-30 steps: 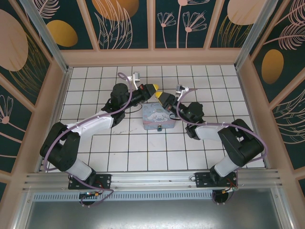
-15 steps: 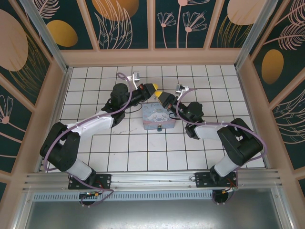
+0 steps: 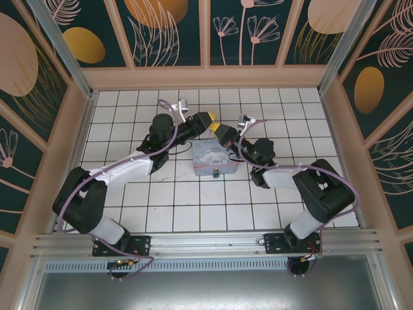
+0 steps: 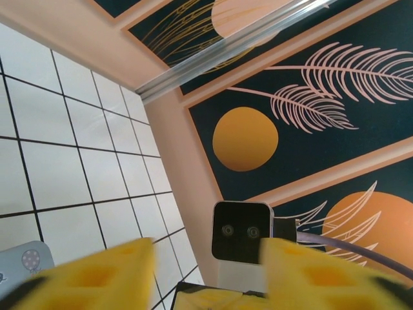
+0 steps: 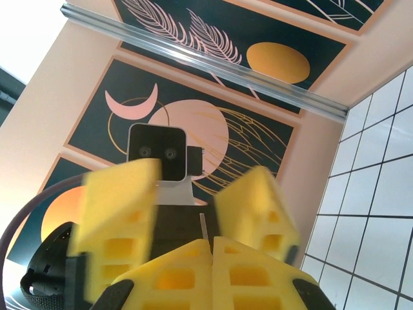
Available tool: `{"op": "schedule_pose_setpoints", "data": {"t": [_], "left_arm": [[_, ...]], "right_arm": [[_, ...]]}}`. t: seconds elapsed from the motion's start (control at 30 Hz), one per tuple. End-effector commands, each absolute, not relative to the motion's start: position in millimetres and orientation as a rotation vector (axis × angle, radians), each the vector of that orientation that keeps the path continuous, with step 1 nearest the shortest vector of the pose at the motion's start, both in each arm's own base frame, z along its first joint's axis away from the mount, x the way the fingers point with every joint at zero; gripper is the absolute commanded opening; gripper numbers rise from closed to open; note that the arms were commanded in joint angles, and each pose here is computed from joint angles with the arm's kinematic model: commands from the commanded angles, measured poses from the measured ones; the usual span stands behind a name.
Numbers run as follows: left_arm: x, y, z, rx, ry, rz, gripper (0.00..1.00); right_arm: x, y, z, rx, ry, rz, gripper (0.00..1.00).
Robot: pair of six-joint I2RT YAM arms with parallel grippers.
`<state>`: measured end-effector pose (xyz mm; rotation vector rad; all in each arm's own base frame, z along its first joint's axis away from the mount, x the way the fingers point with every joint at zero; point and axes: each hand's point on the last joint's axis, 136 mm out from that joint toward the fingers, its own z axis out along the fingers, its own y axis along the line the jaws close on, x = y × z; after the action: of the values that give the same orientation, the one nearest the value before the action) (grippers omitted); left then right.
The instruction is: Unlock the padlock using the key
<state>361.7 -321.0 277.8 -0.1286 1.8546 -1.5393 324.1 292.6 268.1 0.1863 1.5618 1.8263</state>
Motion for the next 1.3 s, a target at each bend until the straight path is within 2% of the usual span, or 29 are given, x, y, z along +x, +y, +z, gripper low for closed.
{"op": "schedule_pose_setpoints", "data": {"t": [0.0, 0.03, 0.13, 0.33, 0.57, 0.9, 1.27], "left_arm": [[357, -310, 303, -0.113, 1.806, -1.471, 0.79], [355, -306, 304, -0.116, 1.812, -1.450, 0.84], [348, -296, 299, -0.122, 1.844, -1.389, 0.93], [331, -269, 259, -0.146, 2.004, -1.188, 0.99], [292, -257, 213, -0.098, 2.127, -1.060, 0.98], [242, -270, 159, 0.031, 2.155, -1.150, 0.98], [238, -325, 118, 0.199, 2.194, -1.118, 0.90]], "right_arm": [[323, 284, 275, 0.182, 1.540, 1.811, 0.00], [322, 282, 274, 0.178, 1.551, 1.805, 0.00], [319, 282, 268, 0.155, 1.611, 1.789, 0.00], [328, 265, 250, 0.146, 1.754, 1.620, 0.00], [341, 246, 233, 0.140, 1.898, 1.507, 0.00], [351, 250, 205, 0.178, 1.980, 1.538, 0.00], [342, 249, 184, 0.227, 1.996, 1.573, 0.00]]}}
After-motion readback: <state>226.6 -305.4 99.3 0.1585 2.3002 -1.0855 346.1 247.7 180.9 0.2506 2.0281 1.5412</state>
